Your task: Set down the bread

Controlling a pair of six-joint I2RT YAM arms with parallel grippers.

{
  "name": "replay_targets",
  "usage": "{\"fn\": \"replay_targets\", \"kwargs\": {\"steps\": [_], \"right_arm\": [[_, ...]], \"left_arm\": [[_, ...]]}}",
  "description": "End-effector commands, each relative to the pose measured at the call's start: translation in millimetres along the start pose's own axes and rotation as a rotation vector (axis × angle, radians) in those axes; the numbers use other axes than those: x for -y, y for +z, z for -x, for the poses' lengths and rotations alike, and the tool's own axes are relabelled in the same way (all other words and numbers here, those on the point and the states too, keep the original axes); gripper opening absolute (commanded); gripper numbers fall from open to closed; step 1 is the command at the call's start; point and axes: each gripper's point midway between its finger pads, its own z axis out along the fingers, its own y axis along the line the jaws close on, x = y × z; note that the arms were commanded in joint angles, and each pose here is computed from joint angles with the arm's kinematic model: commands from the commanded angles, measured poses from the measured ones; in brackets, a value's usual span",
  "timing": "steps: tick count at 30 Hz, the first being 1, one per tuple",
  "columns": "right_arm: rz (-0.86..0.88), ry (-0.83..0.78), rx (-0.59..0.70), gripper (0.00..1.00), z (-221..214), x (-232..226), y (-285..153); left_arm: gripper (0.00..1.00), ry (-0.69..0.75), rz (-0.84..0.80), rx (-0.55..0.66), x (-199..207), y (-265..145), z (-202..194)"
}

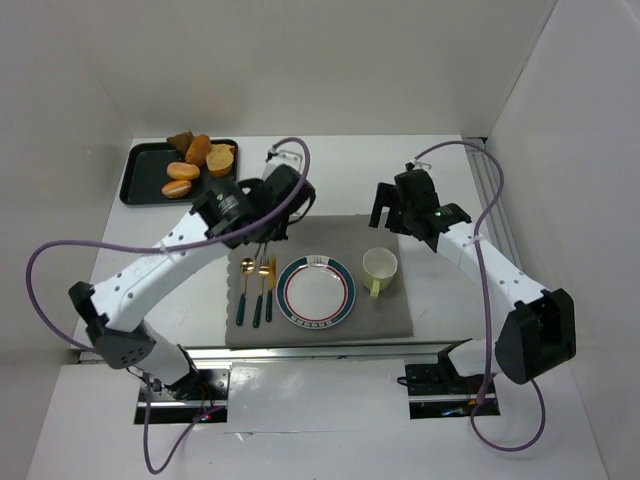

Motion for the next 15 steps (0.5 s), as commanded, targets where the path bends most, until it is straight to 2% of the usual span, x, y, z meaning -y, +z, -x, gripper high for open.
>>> {"fn": "replay_targets", "kwargs": {"steps": [1, 4, 9, 15], "right_arm": [[-0.016, 0.001, 0.133, 1.0, 36.1, 1.7, -30.9], [-0.06, 0.005, 0.158, 1.0, 41.4, 11.1, -40.1], [-0.144, 0.023, 0.188, 1.0, 47.4, 27.5, -52.6], [-0.135, 0.036, 0.226, 1.0, 55.0, 29.2, -69.6]], "left_arm": [[0.0, -0.069, -0.023, -0.015, -1.0, -36.9, -28.6], [0.0, -0.056, -0.082, -0.044, 19.5, -56.3, -55.1], [0.0, -0.012, -0.244, -0.111, 76.2, -72.7, -94.1], [0.0, 0.036, -0.204, -0.171, 97.9, -55.1, -131.7]]}}
